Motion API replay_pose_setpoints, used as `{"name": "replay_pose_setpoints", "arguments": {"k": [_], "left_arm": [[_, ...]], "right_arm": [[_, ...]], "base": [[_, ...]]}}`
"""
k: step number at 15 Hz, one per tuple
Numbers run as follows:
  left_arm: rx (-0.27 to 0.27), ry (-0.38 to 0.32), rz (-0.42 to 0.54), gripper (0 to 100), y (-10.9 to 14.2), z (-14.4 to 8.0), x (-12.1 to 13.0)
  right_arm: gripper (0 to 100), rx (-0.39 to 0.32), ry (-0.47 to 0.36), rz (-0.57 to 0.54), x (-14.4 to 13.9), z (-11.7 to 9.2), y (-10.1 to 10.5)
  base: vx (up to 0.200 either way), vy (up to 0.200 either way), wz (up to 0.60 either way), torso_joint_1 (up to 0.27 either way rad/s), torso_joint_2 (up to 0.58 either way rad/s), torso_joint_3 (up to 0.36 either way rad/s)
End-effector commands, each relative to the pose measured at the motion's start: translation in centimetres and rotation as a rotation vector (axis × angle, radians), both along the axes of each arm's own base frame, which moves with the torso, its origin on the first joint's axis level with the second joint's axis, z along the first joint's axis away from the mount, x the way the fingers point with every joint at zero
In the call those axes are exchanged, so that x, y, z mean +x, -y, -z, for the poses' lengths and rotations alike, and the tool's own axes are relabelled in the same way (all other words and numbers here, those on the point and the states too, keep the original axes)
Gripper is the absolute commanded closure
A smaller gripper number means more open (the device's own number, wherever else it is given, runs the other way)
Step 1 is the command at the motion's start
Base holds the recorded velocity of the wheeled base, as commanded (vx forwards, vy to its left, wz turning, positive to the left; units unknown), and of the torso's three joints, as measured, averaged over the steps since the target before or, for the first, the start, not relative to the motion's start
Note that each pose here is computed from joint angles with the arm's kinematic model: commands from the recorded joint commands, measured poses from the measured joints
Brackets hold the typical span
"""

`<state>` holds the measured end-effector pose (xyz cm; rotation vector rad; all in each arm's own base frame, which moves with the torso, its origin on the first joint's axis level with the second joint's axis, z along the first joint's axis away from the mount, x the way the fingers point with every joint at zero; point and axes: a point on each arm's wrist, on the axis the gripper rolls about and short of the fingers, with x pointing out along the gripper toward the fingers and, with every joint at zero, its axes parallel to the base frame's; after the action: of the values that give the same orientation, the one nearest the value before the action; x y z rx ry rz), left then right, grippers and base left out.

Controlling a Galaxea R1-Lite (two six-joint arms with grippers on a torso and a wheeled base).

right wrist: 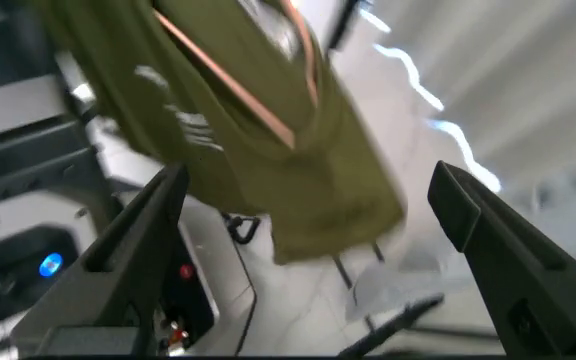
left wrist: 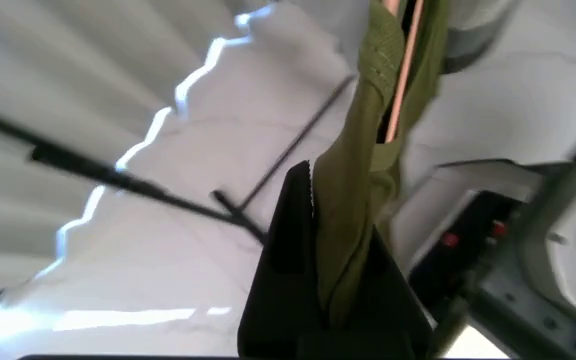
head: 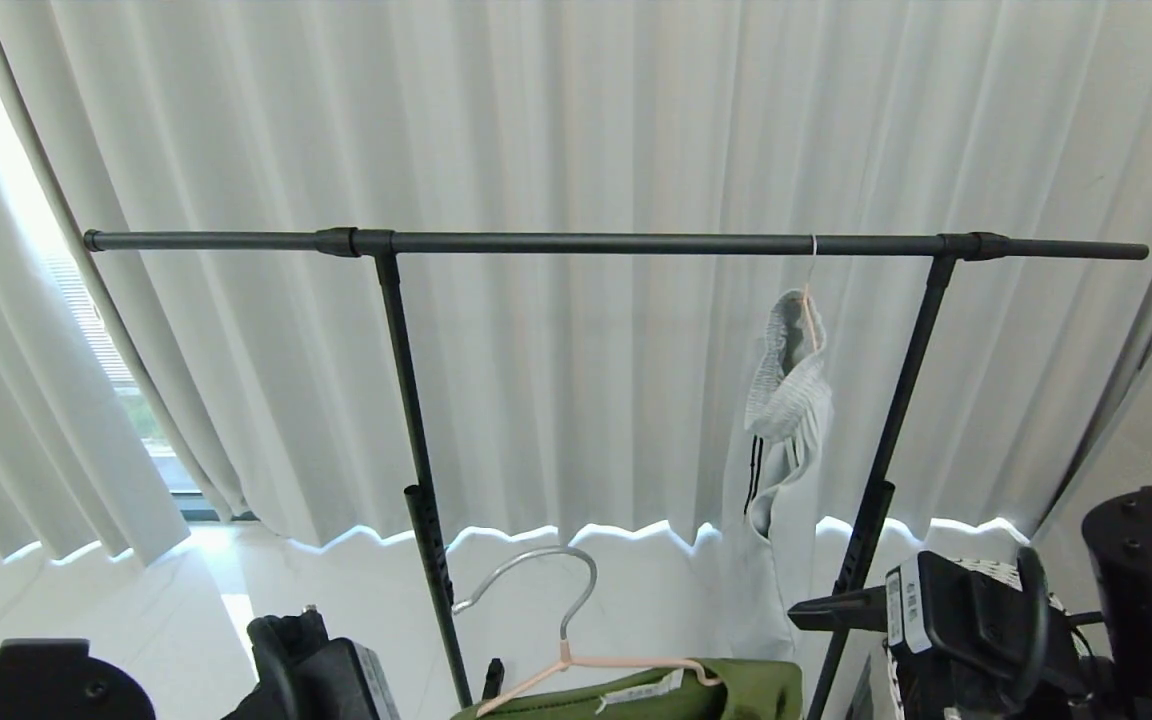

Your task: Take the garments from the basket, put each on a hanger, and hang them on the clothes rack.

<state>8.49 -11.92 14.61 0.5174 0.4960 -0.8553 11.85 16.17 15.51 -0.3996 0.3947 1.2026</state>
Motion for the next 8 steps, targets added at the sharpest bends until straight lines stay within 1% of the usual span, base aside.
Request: {"name": "replay_pose_setpoints", "arguments": {"k": [1, 3, 5, 7, 8], "left_arm": [[-0.014, 0.025, 0.028, 100, -0.5, -0.3, -0.5], [-0.044, 0.056, 0.086, 100, -0.7, -0.8, -0.7], [-0.046, 0.113, 0.121, 100, -1.0, -1.3, -0.9], [-0.042, 0.152, 0.144, 100, -1.3, -1.6, -1.1], [-0.044, 0.159, 0.147, 100, -1.4, -1.6, -1.2]], "right_arm": [[0, -0.013, 0.004, -0.065, 1.0, -0.2, -1.6], [0, -0.013, -0.01, -0.141, 1.2, -0.1, -4.0], [0, -0.013, -0.024, -0.197, 1.4, 0.0, -6.1], [0, -0.011, -0.031, -0.22, 1.4, 0.1, -6.8], [0, -0.011, -0.037, -0.227, 1.3, 0.1, -6.7]], "base": [[0.0, 0.0, 0.0, 0.0, 0.0, 0.0], [0.0, 0.0, 0.0, 0.0, 0.0, 0.0], [0.0, 0.0, 0.0, 0.0, 0.0, 0.0], [0.0, 0.0, 0.0, 0.0, 0.0, 0.0], [0.0, 0.0, 0.0, 0.0, 0.0, 0.0]]}}
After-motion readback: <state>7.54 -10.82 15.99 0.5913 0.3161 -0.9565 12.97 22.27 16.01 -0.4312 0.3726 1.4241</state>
